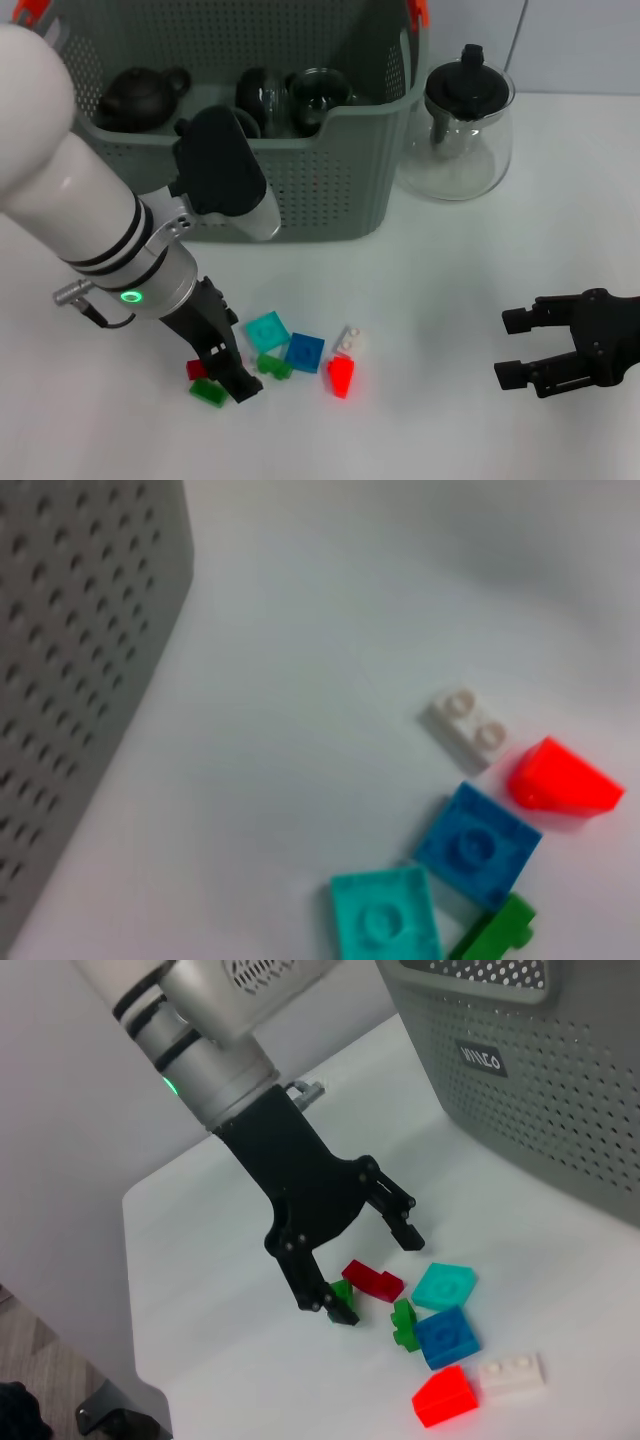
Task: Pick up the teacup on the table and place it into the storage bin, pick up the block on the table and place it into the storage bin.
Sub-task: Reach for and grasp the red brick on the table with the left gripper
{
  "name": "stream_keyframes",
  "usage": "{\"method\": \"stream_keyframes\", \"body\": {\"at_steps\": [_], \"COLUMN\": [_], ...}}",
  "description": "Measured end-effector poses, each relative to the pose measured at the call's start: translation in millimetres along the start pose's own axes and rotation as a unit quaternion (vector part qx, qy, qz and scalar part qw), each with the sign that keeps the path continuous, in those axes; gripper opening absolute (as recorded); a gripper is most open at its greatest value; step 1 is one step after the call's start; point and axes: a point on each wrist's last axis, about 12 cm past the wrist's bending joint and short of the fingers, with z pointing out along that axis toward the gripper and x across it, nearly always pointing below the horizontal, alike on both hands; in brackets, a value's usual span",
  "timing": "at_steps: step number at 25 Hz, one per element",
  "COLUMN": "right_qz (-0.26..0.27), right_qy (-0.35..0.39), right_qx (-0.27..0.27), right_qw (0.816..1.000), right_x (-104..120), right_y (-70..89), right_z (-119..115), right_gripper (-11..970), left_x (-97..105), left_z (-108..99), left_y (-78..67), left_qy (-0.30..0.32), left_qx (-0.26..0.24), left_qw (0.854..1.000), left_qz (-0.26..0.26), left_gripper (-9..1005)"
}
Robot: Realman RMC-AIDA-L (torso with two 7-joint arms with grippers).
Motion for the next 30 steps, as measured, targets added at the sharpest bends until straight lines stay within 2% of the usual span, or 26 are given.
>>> {"method": "stream_keyframes", "body": {"at_steps": [8, 24, 30], "right_qz": [0.001, -0.001, 0.0], "right_qy": [0.0, 0.0, 0.0], "right_qx": [0.0, 0.0, 0.0], "right_qw": [1.0, 1.0, 1.0], "right_x": [1.1, -0.2, 0.1], "right_y": [0.2, 0.0, 0.0], "right_z": [-0.3, 0.0, 0.0], "right_gripper": [941, 941, 941], "left_x": [3.1, 4.5, 4.5], "left_z": [5.2, 14.6, 15.0], "left_y": [3.7, 4.7, 3.8], "left_qy": [0.007, 0.021, 0.023], "left_qx": [-0.013, -0.022, -0.02], "left_qw": [1.0, 1.0, 1.0], "left_qz": [-0.004, 0.003, 0.004], "left_gripper": [890, 533, 527]}}
